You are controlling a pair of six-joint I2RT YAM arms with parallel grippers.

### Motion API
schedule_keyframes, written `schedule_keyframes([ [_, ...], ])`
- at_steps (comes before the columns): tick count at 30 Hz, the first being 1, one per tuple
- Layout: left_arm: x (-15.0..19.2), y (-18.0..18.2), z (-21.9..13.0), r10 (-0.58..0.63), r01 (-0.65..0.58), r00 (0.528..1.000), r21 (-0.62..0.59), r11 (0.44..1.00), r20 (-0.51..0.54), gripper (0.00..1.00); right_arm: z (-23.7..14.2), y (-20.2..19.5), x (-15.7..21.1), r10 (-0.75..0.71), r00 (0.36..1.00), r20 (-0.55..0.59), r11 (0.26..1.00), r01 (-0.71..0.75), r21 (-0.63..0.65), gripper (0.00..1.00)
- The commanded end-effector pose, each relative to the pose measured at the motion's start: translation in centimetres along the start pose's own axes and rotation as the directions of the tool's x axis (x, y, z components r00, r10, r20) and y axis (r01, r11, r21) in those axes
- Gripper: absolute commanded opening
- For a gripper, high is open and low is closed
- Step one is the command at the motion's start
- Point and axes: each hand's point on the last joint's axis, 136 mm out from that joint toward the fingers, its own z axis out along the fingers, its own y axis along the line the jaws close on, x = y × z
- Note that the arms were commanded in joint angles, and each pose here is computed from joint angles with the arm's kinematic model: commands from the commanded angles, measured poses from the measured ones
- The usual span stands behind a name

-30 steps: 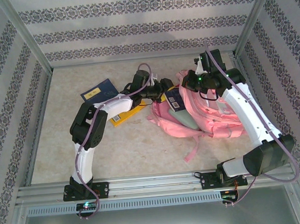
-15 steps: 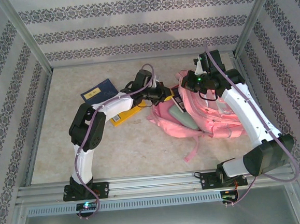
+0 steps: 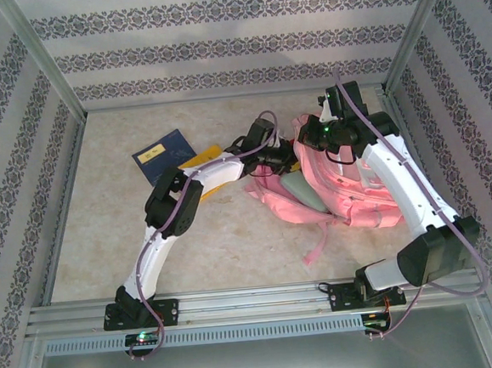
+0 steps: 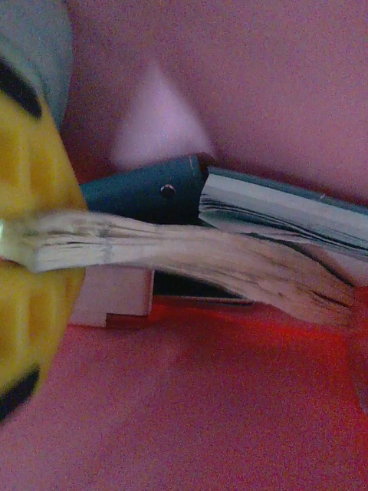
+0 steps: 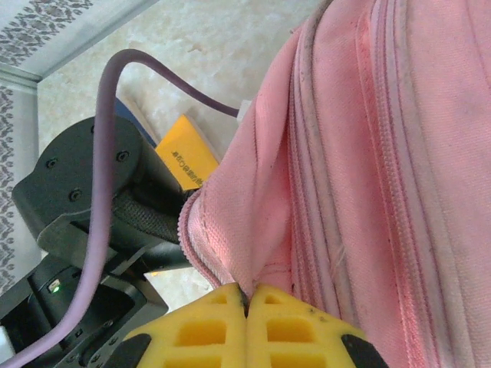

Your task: Pack the student bag

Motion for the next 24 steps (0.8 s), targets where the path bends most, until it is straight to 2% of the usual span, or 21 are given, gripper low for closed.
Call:
schedule_keyframes([
  [1,1.5,-2.8,-1.1,0.1,-0.1,0.994,0.005,0.995,-0.032,0.56,-1.5,1.8,-2.0,-0.037,0.996,0.083,0.998,0.04,-0.039,0.0],
  [3,1.3,-2.8,-2.5,0.113,-0.113,0.993,-0.007,0.994,-0.02,0.64,-1.6,1.6,-2.1,-0.037,0.995,0.089,0.999,0.039,-0.029,0.0],
  [5,0.9,-2.5,-3.9,0.112,-0.113,0.994,-0.02,0.993,-0.004,0.67,-1.6,1.2,-2.3,-0.039,0.995,0.093,0.999,0.04,-0.016,0.0],
  [9,0.5,-1.1,-6.6,0.136,-0.133,0.991,-0.096,0.986,0.017,0.7,-1.6,0.7,-2.4,-0.046,0.994,0.098,0.999,0.046,0.005,0.0],
  [14,1.9,0.0,-8.4,0.178,-0.181,0.984,-0.168,0.969,-0.029,0.71,-1.3,0.1,-2.2,-0.063,0.994,0.092,0.998,0.06,0.03,0.0],
  [17,2.2,0.1,-10.6,0.233,-0.232,0.972,-0.233,0.944,-0.026,0.71,-0.8,0.0,-1.8,-0.095,0.993,0.07,0.995,0.092,0.042,0.0],
  [21,1.1,0.2,-16.1,0.307,-0.266,0.95,-0.352,0.897,0.065,0.69,1.1,-0.4,0.1,-0.167,0.986,-0.015,0.982,0.167,0.091,0.0],
  [24,0.0,1.3,-20.5,0.312,-0.22,0.937,-0.429,0.876,0.157,0.68,2.9,-0.8,2.0,-0.228,0.97,-0.082,0.961,0.238,0.137,0.0],
])
